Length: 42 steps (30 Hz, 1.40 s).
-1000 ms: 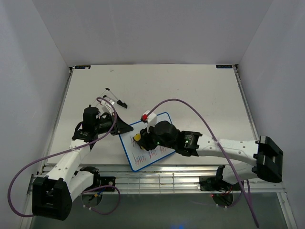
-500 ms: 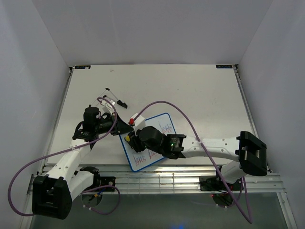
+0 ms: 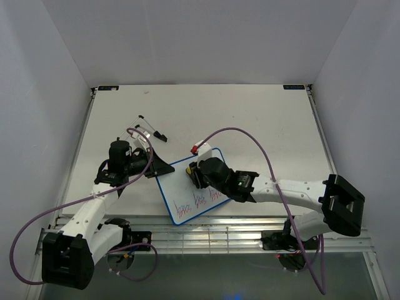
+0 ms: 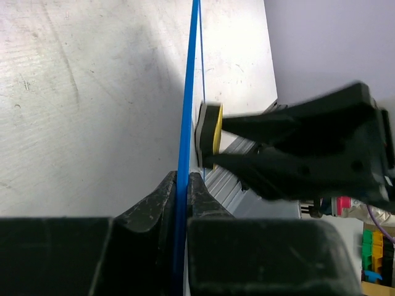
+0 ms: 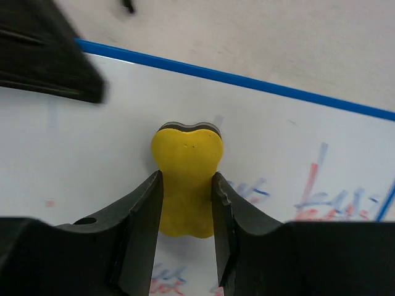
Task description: Erase the whiteboard
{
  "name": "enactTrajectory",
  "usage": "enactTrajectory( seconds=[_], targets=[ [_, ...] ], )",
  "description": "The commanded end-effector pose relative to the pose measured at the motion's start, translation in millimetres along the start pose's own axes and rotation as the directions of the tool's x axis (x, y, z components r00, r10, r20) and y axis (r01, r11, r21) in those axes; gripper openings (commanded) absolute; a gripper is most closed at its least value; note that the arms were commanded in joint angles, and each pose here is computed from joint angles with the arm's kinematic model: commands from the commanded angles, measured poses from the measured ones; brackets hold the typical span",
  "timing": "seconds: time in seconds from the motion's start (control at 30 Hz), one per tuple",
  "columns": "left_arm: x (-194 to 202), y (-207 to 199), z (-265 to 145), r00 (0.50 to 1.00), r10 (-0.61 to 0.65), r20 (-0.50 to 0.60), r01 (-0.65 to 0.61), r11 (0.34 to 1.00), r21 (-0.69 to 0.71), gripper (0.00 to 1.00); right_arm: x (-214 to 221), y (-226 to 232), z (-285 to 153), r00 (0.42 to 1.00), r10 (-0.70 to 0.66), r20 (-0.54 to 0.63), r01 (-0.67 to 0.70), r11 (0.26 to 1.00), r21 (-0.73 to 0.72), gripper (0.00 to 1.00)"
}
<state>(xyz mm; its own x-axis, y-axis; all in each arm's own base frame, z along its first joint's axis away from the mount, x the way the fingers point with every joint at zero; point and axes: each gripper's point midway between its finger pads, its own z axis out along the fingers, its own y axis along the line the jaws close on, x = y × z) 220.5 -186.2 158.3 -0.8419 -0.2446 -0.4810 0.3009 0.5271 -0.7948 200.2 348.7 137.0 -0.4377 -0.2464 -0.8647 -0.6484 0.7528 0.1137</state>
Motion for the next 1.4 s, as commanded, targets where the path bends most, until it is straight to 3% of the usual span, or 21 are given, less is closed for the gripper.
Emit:
enactTrajectory(
  seconds=[0.0,0.13,0.23,0.5,1.0,1.37],
  targets=[
    [0.8,-7.6,-1.5,0.998,0.070,0.002,-0.070,0.997,0.023,0.00,-16.2,81.9,0.3,0.999,-0.043,0.023,0.047,0.978,-0.201,0.33],
    [-0.1,-7.1,-1.2,0.998,0.070,0.004,-0.070,0.997,0.021,0.00,-44.2,151.8,-8.3,0.997,-0.047,0.055,0.062,0.949,-0.310,0.33],
    [1.3,-6.9,-1.0,0.998,0.067,-0.002,-0.067,0.998,0.022,0.00,-50.5,163.1,0.4,0.999,-0.031,0.038,0.041,0.955,-0.295,0.33],
    [0.6,-7.3,-2.1,0.997,0.072,0.010,-0.072,0.997,0.018,0.00,-24.8,93.9,16.2,0.999,0.006,-0.043,-0.007,1.000,-0.015,0.33],
    [0.9,-7.6,-2.2,0.997,0.073,0.008,-0.073,0.997,0.021,0.00,13.3,-11.6,13.2,0.985,0.135,-0.110,-0.111,0.973,0.201,0.32],
    [1.0,-6.8,-2.1,0.997,0.073,0.013,-0.073,0.997,0.017,0.00,-17.9,93.8,6.7,0.997,0.049,-0.064,-0.054,0.995,-0.080,0.32]
  ],
)
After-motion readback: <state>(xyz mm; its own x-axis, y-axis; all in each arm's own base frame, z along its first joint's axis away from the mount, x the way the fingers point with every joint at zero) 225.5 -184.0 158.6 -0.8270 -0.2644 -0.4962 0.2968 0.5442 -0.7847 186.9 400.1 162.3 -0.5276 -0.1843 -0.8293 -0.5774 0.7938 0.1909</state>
